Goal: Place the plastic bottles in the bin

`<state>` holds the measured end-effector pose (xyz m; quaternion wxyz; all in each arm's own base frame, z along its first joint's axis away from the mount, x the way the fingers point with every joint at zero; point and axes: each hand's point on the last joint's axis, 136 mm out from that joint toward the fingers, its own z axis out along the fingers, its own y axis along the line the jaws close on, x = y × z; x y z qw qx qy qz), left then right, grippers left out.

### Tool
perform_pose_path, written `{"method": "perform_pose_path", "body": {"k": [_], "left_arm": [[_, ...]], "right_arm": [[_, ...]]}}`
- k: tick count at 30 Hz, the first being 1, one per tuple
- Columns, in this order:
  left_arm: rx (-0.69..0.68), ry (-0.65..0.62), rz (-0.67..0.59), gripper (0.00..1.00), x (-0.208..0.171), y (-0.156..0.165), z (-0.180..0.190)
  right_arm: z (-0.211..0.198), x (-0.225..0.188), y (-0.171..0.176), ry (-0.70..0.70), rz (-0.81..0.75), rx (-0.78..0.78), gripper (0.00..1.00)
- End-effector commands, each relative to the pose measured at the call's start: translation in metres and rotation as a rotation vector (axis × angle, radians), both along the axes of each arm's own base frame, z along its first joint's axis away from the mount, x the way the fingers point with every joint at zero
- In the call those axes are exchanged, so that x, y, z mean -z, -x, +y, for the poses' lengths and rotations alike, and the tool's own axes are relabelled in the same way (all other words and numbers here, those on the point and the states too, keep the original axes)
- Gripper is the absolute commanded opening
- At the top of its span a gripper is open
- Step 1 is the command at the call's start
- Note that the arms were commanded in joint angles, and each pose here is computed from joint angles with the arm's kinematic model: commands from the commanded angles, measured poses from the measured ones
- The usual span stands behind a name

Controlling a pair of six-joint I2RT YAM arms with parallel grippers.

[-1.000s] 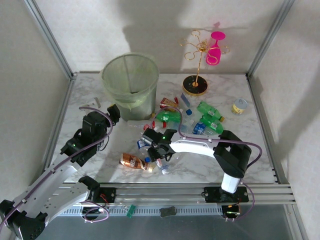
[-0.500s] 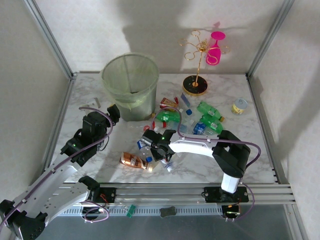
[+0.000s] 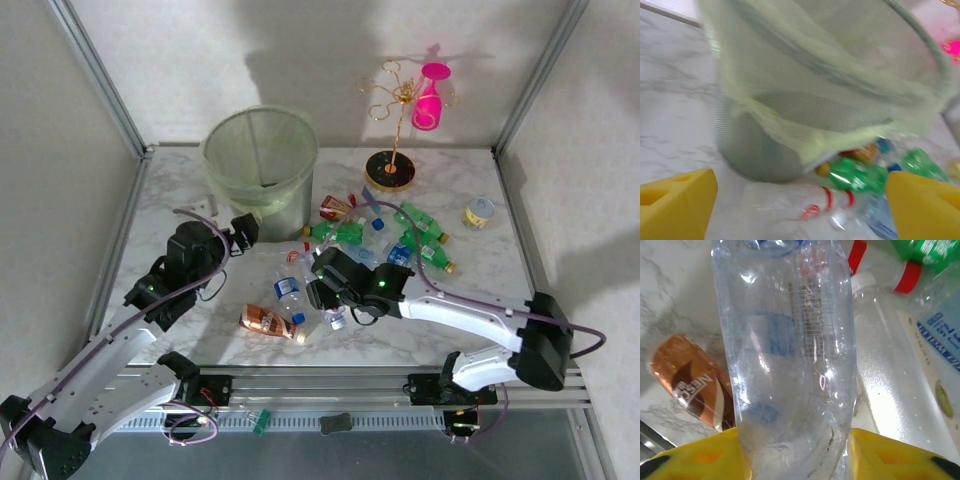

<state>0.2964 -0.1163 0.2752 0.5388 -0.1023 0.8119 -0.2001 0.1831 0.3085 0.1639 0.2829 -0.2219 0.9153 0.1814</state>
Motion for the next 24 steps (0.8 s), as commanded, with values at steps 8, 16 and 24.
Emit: {"method": "perform_pose_path", "body": {"k": [8,16,24], "left_arm": [[0.642,0.237,-0.158,0.92,-0.075,0.062,-0.096],[0.792,0.248,-0.197,0.91,-0.092,0.082,-0.124],[0.994,0.302,-0.179,0.82,-0.096,0.106,-0.161]], "right_arm": [[0.011,-0.109,0.002,-0.360,-0.224,-0.096,0.49],[0.022,-0.151,0.018,-0.513,-0.283,-0.216,0.50],[0.025,-0.160,0.022,-0.559,-0.286,-0.241,0.50]]}}
